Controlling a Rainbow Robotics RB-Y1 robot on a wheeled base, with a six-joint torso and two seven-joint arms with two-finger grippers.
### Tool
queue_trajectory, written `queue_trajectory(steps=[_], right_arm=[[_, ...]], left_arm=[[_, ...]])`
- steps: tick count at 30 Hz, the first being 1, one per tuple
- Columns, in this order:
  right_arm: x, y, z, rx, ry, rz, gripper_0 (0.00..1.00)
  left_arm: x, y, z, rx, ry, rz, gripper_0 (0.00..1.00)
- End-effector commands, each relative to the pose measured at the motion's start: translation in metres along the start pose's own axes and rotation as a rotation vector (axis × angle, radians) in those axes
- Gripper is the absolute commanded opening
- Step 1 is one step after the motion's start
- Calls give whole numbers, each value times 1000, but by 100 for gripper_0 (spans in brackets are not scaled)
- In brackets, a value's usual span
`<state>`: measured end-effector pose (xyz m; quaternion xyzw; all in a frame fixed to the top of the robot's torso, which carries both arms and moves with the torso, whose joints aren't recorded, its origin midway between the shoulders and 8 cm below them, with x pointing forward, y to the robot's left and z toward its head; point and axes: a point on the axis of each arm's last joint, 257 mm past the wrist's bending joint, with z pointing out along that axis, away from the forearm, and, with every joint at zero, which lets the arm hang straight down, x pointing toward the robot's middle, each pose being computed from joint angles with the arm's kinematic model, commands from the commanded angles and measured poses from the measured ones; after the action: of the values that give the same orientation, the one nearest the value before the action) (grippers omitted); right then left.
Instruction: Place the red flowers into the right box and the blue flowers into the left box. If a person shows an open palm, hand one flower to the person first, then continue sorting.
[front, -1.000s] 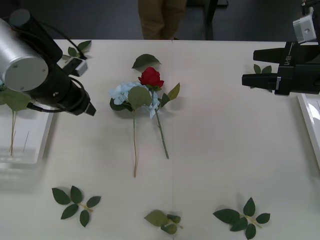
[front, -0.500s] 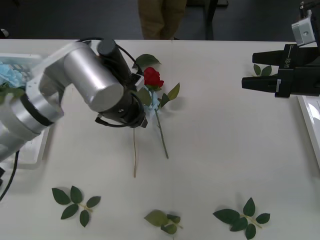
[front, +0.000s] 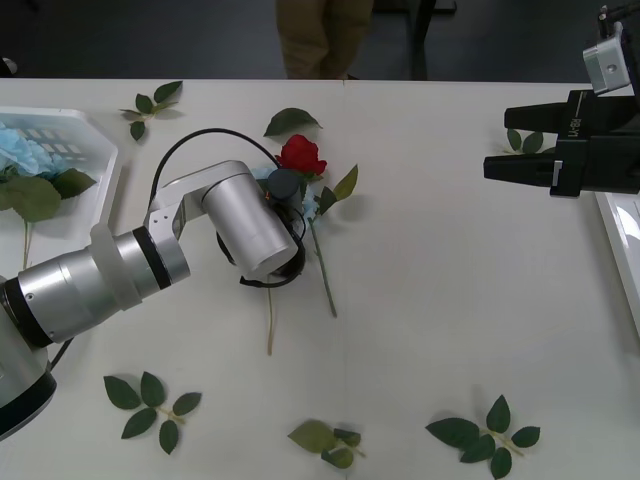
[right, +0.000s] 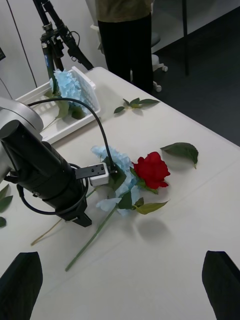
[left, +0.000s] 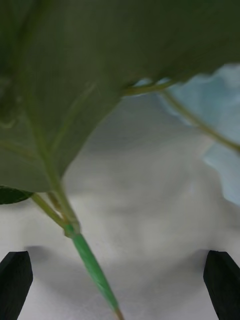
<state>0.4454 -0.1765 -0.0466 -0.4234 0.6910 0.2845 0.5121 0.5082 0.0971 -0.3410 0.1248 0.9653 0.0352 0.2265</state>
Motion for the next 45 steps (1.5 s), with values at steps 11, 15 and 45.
queue_trajectory(steps=[11, 15, 45], right_arm=[[-2, 7, 1, -16, -17, 5, 93], [-2, 7, 1, -16, -17, 5, 93], [-3, 7, 1, -17, -18, 5, 93]], left_arm=[[-18, 11, 0, -39, -30, 3, 0], [-20, 13, 0, -40, -36, 0, 0], [30, 250, -207, -135, 113, -226, 0]])
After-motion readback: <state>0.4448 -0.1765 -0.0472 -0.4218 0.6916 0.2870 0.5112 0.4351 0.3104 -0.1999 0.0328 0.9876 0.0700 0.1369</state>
